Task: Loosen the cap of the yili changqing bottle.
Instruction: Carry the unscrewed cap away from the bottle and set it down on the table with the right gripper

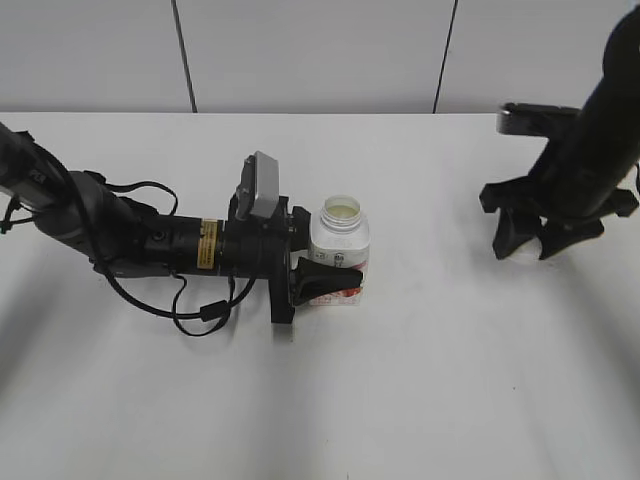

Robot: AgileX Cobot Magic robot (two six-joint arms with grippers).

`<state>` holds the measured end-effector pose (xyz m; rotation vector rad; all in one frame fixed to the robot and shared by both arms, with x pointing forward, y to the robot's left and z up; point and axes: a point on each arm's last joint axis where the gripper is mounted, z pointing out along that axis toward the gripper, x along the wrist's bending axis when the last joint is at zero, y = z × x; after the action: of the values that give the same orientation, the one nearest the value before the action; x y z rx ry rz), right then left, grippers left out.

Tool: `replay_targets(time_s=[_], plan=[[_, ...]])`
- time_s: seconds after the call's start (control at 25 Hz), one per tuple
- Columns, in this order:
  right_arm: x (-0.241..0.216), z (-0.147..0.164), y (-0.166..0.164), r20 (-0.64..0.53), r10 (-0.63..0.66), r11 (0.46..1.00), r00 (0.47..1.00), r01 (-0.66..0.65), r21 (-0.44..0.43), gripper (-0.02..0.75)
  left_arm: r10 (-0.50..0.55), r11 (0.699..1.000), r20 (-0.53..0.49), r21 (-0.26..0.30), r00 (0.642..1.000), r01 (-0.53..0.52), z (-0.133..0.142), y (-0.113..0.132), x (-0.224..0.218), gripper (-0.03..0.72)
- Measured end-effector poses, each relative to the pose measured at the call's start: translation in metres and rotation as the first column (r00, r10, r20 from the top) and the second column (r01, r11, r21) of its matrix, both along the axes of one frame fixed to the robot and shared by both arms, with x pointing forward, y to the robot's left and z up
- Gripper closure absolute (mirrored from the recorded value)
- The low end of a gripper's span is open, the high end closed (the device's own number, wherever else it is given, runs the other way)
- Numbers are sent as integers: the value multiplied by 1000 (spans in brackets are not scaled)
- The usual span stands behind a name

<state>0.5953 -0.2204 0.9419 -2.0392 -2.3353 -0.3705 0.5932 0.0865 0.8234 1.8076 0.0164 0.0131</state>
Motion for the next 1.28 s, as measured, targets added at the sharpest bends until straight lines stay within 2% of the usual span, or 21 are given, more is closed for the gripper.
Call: replay_targets(time_s=[0.12, 0.48, 0.76, 1.28], plan=[[-9, -17, -11, -15, -41, 999, 999, 41, -13, 346, 0, 1000, 0, 0, 1000, 0, 0, 0, 0, 281], [-7, -19, -13, 26, -46, 999, 999, 47, -19, 347, 0, 1000, 0, 0, 1000, 0, 0, 0, 0, 281], [-6, -39, -14, -20, -41, 998, 999, 40, -47, 346, 0, 1000, 0, 0, 1000, 0, 0, 0, 0, 281], [-7, -40, -18, -29, -32, 996, 999, 29, -87, 349, 0, 1000, 0, 0, 1000, 0, 0, 0, 0, 281]])
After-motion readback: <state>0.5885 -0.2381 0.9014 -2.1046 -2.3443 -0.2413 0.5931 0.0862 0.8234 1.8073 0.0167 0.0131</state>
